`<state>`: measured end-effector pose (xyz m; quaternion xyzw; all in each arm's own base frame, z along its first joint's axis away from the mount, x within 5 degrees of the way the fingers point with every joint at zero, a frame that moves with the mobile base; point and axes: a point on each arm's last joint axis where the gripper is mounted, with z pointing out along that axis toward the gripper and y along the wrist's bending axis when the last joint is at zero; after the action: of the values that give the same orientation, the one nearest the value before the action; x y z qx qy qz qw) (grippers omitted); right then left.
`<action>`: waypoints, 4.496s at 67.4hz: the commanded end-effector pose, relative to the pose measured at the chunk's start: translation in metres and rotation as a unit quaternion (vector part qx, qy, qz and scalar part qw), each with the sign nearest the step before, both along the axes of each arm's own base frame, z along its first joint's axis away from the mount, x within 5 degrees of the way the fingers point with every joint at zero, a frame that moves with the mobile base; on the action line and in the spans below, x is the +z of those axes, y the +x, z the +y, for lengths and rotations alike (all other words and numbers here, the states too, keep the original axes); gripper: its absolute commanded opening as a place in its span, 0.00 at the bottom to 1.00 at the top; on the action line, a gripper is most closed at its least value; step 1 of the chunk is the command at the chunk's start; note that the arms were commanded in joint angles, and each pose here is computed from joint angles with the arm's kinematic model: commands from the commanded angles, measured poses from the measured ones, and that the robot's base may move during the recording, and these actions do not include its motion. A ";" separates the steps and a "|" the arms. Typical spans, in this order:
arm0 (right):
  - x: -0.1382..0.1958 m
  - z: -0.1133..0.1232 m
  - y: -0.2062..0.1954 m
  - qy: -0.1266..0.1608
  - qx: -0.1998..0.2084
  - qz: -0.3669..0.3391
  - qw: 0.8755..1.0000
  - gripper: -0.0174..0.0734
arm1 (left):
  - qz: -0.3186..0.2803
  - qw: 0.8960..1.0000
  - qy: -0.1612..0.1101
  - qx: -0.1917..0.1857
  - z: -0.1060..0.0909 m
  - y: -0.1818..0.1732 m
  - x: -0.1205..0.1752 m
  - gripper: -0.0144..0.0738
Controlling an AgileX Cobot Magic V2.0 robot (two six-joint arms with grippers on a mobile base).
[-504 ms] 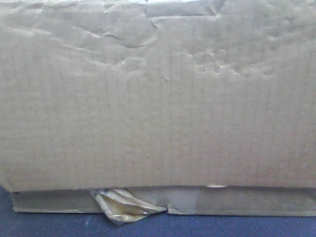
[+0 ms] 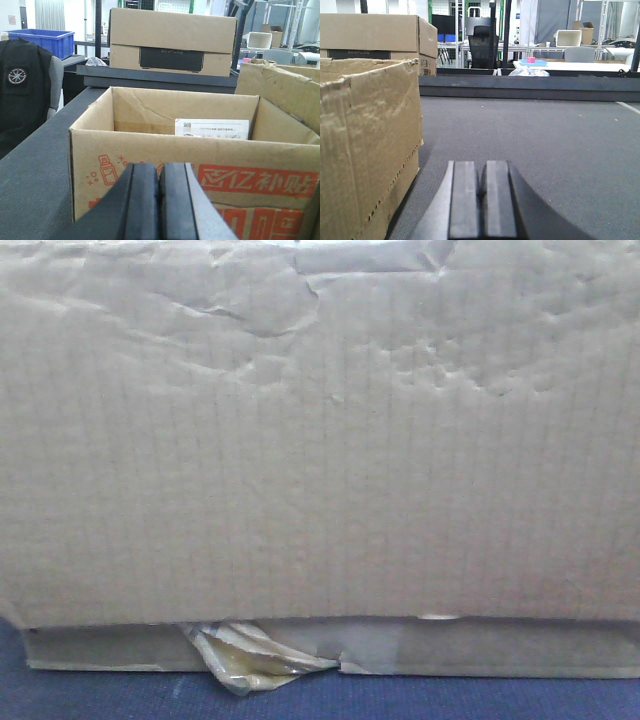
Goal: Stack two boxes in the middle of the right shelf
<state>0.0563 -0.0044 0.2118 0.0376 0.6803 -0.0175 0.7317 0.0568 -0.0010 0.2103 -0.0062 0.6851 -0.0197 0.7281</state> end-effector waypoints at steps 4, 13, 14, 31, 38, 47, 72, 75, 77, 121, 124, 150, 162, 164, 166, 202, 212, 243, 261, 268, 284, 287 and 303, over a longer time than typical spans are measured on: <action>0.002 0.000 0.000 -0.002 -0.004 -0.012 1.000 0.01 | -0.010 1.000 0.001 0.000 0.000 -0.001 0.002 0.04; 0.002 0.000 0.000 -0.002 -0.004 -0.012 1.000 0.01 | -0.021 1.000 -0.006 -0.001 0.000 -0.001 0.004 0.04; 0.002 0.000 0.000 -0.002 -0.004 -0.012 1.000 0.01 | -0.021 1.000 -0.008 -0.001 0.000 -0.001 0.004 0.04; 0.002 0.000 0.000 -0.002 -0.004 -0.012 1.000 0.01 | -0.034 0.999 -0.002 0.005 0.001 -0.013 0.058 0.04; 0.002 0.000 0.000 -0.002 -0.004 -0.012 1.000 0.01 | 0.002 1.000 0.000 0.010 0.002 -0.016 0.086 0.04; 0.002 0.000 0.000 -0.002 -0.004 -0.012 1.000 0.01 | 0.091 0.996 -0.001 0.018 0.003 -0.010 0.122 0.04; 0.002 0.000 0.000 -0.002 -0.004 -0.012 1.000 0.01 | 0.301 0.953 0.002 0.028 0.004 0.058 0.171 0.04; 0.002 0.000 0.000 -0.002 -0.004 -0.012 1.000 0.01 | 0.312 0.950 0.005 0.031 0.004 0.068 0.173 0.04; 0.002 0.000 0.000 -0.002 -0.004 -0.012 1.000 0.01 | 0.323 0.946 0.009 0.034 0.005 0.075 0.174 0.04; 0.002 0.000 0.000 -0.002 -0.004 -0.012 1.000 0.01 | 0.512 0.859 0.021 0.020 0.046 0.221 0.160 0.04; 0.002 0.000 0.000 -0.002 -0.004 -0.012 1.000 0.01 | 0.513 0.858 0.015 0.032 0.054 0.220 0.160 0.04; 0.002 0.000 0.000 -0.002 -0.004 -0.012 1.000 0.01 | 0.520 0.853 0.018 0.053 0.065 0.221 0.157 0.17; 0.002 0.000 0.000 -0.002 -0.004 -0.012 1.000 0.01 | 0.546 0.836 0.013 0.048 0.068 0.234 0.139 0.49; 0.002 0.000 0.000 -0.002 -0.004 -0.012 1.000 0.01 | 0.551 0.833 0.012 0.047 0.069 0.237 0.135 0.52; 0.002 0.000 0.000 -0.002 -0.004 -0.012 1.000 0.01 | 0.555 0.831 0.011 0.047 0.070 0.239 0.132 0.53; 0.002 0.000 0.000 -0.002 -0.004 -0.012 1.000 0.01 | 0.647 0.762 0.017 0.032 0.076 0.255 0.089 0.21; 0.002 0.000 0.000 -0.002 -0.004 -0.012 1.000 0.01 | 0.643 0.765 0.015 0.031 0.076 0.256 0.090 0.04; 0.002 0.000 0.000 -0.002 -0.004 -0.012 1.000 0.01 | 0.524 0.848 0.001 0.079 0.082 0.251 0.185 0.04; 0.002 0.000 0.000 -0.002 -0.004 -0.012 1.000 0.01 | 0.381 0.918 -0.055 0.095 0.076 0.243 0.273 0.04; 0.002 0.000 0.000 -0.002 -0.004 -0.012 1.000 0.01 | 0.337 0.937 -0.077 0.059 0.056 0.238 0.298 0.04; 0.002 0.000 0.000 -0.002 -0.004 -0.012 1.000 0.01 | 0.293 0.952 -0.086 -0.004 -0.014 0.230 0.327 0.04; 0.002 0.000 0.000 -0.002 -0.004 -0.012 1.000 0.01 | 0.292 0.953 -0.082 -0.008 -0.028 0.229 0.328 0.04; 0.002 0.000 0.000 -0.002 -0.004 -0.012 1.000 0.01 | 0.282 0.957 -0.068 -0.029 -0.102 0.215 0.327 0.04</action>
<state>0.0563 -0.0044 0.2118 0.0376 0.6803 -0.0175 0.7317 0.2798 -0.0849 0.5308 -0.0338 0.8727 -0.0718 0.4817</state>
